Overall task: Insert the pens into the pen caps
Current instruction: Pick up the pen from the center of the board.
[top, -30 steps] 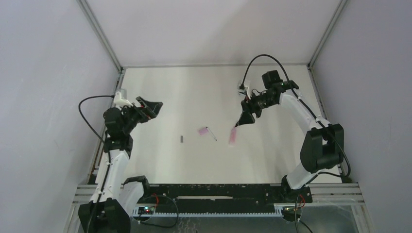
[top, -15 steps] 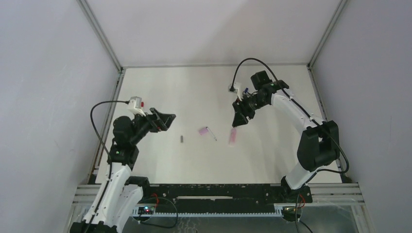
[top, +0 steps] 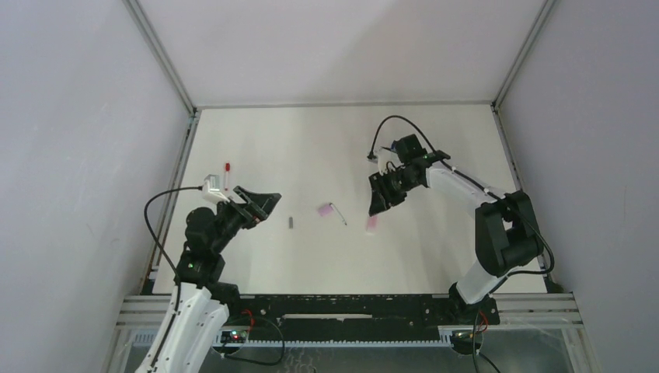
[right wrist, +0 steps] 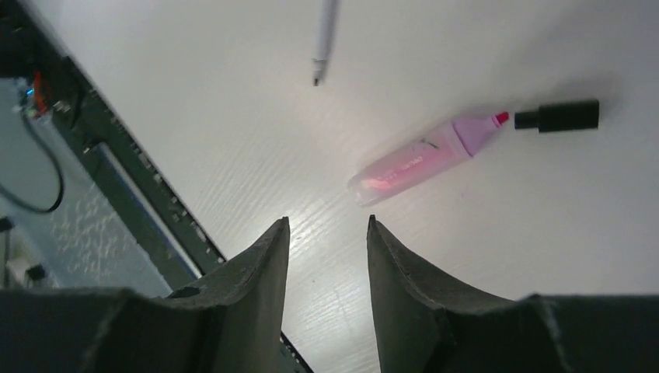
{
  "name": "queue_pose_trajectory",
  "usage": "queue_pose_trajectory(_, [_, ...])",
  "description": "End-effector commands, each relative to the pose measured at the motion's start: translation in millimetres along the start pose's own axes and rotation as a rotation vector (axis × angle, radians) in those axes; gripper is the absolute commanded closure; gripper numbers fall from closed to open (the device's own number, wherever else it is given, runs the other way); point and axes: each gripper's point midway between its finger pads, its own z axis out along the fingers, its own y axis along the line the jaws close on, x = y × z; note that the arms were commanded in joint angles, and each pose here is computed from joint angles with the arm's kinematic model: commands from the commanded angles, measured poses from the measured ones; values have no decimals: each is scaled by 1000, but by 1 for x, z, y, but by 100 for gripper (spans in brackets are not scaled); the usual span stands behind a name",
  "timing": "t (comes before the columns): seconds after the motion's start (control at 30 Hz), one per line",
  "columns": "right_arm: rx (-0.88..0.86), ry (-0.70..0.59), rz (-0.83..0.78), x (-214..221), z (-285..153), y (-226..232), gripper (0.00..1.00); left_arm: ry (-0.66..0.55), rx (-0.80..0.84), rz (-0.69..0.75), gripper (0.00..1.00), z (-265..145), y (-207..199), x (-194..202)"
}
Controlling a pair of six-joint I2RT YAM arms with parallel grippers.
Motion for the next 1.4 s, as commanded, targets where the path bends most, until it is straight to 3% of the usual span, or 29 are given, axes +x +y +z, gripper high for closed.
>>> queue_pose_trajectory(0.0, [216, -115, 72, -17, 5, -14, 53, 6, -15, -58, 7, 5, -2, -2])
queue_pose_trajectory(0.27, [493, -188, 278, -3, 19, -44, 57, 44, -10, -59, 9, 6, -4, 5])
queue_pose_trajectory(0.8, [490, -80, 360, 17, 56, -57, 55, 28, 9, -67, 9, 0, -5, 9])
queue_pose_trajectory(1.03, [468, -19, 314, 19, 73, -50, 59, 26, 9, -77, 10, 0, -5, 9])
queue_pose_trajectory(1.37, [532, 45, 129, 27, 82, -43, 66, 41, 17, -79, 9, 3, -7, 9])
